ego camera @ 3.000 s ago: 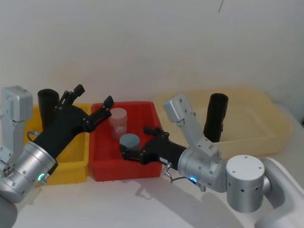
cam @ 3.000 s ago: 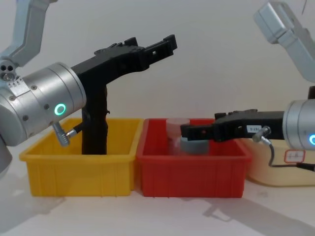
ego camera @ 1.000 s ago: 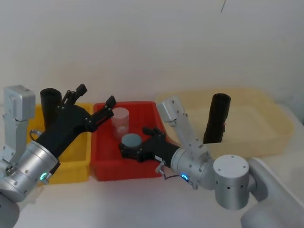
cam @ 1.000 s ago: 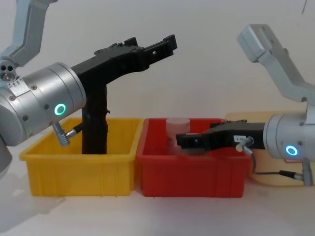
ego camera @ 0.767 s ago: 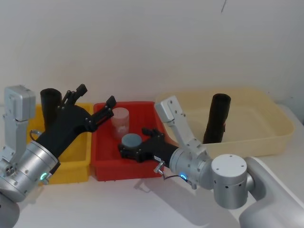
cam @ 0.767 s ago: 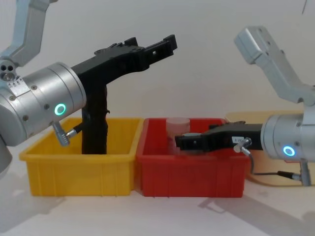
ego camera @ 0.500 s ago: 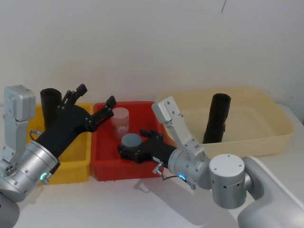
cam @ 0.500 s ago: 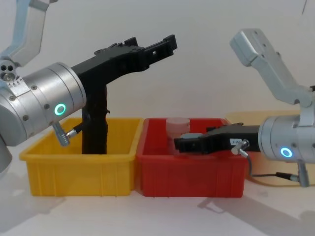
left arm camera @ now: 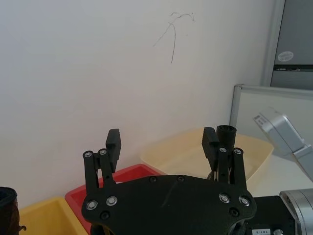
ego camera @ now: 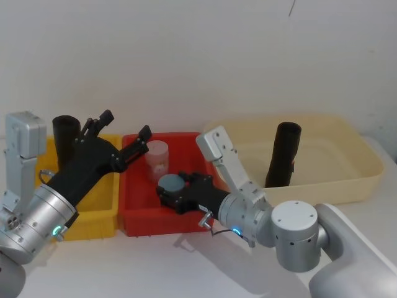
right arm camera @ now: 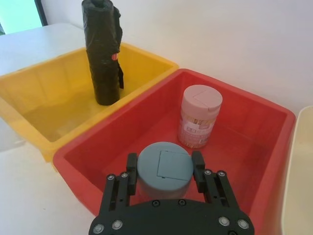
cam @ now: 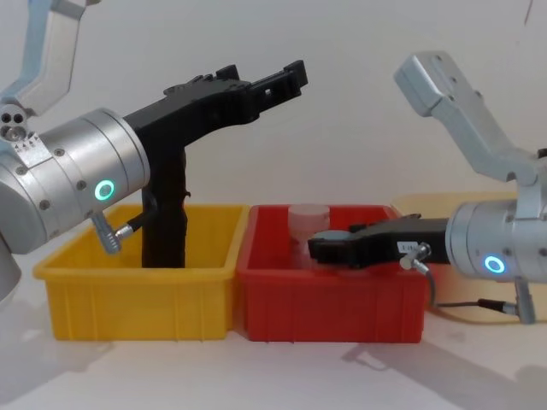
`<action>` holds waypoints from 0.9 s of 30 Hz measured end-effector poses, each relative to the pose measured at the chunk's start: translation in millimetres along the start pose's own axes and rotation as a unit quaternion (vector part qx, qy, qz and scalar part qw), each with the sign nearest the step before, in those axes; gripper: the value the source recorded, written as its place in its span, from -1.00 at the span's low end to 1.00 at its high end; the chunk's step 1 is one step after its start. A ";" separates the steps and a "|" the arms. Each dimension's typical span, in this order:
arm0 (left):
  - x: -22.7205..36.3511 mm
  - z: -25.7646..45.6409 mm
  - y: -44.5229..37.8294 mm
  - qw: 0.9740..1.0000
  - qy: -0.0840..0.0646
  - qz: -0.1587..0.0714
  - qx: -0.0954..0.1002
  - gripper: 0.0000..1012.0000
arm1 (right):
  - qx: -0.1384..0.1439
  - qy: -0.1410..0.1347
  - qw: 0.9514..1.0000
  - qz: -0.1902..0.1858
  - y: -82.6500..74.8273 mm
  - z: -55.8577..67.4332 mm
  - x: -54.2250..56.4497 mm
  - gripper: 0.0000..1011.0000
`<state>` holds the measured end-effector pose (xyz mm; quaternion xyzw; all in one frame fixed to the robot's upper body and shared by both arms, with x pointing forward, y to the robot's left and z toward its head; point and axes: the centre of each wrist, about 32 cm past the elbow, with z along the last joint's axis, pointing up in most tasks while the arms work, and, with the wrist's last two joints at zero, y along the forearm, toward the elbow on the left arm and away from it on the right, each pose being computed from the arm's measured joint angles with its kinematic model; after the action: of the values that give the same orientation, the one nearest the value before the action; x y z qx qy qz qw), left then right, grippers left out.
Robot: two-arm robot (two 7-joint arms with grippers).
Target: Pick up the garbage bag with the one hand and transfer it to the other hand.
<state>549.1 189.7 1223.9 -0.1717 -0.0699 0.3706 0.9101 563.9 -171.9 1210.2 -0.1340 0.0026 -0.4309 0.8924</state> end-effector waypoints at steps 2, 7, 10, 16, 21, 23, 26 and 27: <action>0.0 0.0 0.0 1.000 0.000 0.000 0.000 0.98 | 0.001 0.001 1.000 0.000 -0.3 1.0 0.0 0.28; 0.0 0.0 0.0 1.000 0.000 0.000 0.000 0.98 | 0.015 0.011 1.000 -0.003 -3.0 7.5 2.0 0.28; 0.0 0.0 0.0 1.000 0.000 0.000 0.000 0.98 | 0.029 0.019 0.999 -0.006 -5.9 14.1 4.4 0.28; 0.0 0.0 0.0 1.000 0.000 0.000 0.000 0.98 | 0.064 0.035 0.997 -0.018 -14.0 30.1 12.7 0.28; 0.0 0.0 0.0 1.000 0.000 0.000 0.000 0.98 | 0.094 0.044 0.994 -0.037 -21.7 43.1 23.3 0.28; 0.0 0.0 0.0 1.000 0.000 0.000 0.000 0.98 | 0.107 0.048 0.992 -0.049 -25.7 48.6 29.9 0.28; 0.0 0.0 0.0 1.000 0.000 0.000 0.000 0.98 | 0.120 0.051 0.989 -0.066 -30.4 53.8 38.8 0.28; 0.0 0.0 0.0 1.000 0.000 0.000 0.000 0.98 | 0.127 0.053 0.988 -0.077 -33.2 56.1 44.1 0.28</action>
<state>549.1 189.7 1223.9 -0.1717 -0.0699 0.3707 0.9101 572.9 -212.3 1277.1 0.0031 -0.0154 -0.5013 0.8651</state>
